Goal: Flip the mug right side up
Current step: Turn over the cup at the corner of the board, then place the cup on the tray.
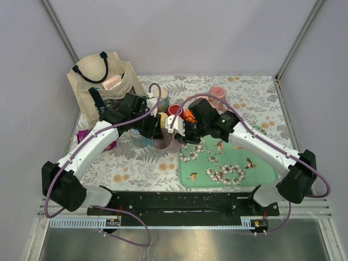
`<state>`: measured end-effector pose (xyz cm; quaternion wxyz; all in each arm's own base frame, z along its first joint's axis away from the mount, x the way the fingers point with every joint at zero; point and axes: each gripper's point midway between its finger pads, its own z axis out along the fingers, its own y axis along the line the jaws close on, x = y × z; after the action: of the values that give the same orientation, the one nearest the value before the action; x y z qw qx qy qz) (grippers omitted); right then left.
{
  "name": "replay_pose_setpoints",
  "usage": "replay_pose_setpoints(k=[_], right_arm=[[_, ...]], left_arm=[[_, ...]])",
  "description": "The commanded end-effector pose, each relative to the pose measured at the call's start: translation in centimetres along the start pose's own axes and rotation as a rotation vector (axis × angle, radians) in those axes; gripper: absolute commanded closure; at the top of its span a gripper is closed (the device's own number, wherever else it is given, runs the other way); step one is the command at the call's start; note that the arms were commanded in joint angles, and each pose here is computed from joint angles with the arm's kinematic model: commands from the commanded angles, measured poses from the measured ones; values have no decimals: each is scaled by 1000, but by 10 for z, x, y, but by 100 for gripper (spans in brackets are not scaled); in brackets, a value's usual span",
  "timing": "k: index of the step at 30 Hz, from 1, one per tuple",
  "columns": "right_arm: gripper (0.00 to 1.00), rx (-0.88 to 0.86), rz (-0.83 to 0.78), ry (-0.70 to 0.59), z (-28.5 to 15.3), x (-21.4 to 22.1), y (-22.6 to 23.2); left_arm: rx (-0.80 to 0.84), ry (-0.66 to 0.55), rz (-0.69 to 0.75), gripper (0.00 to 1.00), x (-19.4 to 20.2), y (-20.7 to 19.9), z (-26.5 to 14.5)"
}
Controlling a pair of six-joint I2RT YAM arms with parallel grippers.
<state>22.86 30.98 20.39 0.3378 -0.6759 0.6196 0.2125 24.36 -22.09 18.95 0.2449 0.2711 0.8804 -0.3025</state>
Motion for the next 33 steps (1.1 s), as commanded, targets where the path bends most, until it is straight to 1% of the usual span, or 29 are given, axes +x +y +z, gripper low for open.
replay_pose_setpoints(k=[1,2,4,6,8,10,13,15,18,22,24,25,27,28,30,32,33], right_arm=[[100,86,-74,-68,-6,-22,-17],[100,92,-72,-82,-10,-23,-15],[100,94,-44,-117,-14,-23,-11],[100,90,-13,-154,-14,-19,-5],[100,100,-8,-191,-15,-19,-1],[100,116,13,-221,-16,-23,-3],[100,136,79,-259,-19,-32,-9],[100,142,89,-292,-22,-40,-12],[100,133,84,-357,-30,-52,-11],[100,116,94,-407,-35,-59,-4],[100,112,101,-405,-35,-58,-2],[100,110,102,-399,-33,-55,-1],[100,105,104,-377,-28,-47,0],[95,97,104,-362,-24,-43,2],[58,73,113,-303,-12,-28,4],[39,90,142,-279,-4,-19,0],[35,100,147,-275,-2,-17,-2]], left_arm=[[121,-175,-79,62,-47,-22,-19],[113,-183,-91,55,-48,-18,-22],[121,-185,-106,50,-46,-14,-23],[188,-179,-127,43,-43,-18,-24],[267,-163,-133,41,-42,-25,-24],[314,-164,-104,38,-42,-32,-25],[301,-166,-76,33,-41,-29,-24],[277,-152,-57,30,-36,-25,-23],[236,-138,-58,30,-29,-18,-19],[230,-124,-60,35,-21,-15,-15],[240,-126,-49,47,-20,-17,-15],[245,-130,-43,56,-20,-17,-16],[266,-131,-37,86,-19,-21,-16],[275,-134,-32,99,-20,-23,-18],[272,-135,-34,100,-20,-22,-18],[253,-141,-41,100,-21,-20,-17],[232,-142,-50,100,-22,-16,-16]])
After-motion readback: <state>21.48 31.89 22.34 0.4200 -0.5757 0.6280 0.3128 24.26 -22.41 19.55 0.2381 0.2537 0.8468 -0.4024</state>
